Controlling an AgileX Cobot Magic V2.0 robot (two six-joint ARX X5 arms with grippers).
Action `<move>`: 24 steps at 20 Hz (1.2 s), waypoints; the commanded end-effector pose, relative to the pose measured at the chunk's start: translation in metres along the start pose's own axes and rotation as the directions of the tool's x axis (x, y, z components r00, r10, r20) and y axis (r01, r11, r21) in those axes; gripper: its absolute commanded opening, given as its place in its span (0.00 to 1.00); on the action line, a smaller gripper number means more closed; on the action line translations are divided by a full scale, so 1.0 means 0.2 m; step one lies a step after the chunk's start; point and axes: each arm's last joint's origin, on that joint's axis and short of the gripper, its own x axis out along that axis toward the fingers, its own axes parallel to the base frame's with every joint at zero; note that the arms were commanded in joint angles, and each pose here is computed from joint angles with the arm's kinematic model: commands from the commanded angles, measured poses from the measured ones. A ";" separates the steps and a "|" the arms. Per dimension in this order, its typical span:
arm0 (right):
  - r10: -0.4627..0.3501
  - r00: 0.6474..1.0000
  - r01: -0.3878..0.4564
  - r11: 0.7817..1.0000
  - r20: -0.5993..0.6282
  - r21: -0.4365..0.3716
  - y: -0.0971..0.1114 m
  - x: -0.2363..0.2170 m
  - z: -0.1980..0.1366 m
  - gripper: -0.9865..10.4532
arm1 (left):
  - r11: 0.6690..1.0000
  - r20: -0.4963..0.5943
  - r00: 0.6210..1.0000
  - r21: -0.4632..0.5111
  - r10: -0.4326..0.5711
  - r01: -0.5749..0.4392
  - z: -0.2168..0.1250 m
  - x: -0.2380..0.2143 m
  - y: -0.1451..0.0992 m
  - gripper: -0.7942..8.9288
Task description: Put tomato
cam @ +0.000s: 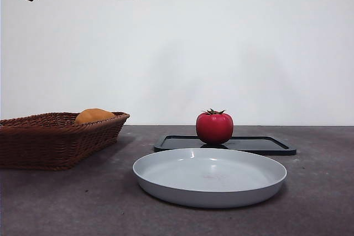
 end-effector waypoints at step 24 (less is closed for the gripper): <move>0.133 0.921 -0.116 0.991 0.366 -0.067 0.03 -0.08 -1.25 0.66 | 1.000 0.012 1.000 0.017 0.001 -0.001 0.02 0.00 0.00 0.73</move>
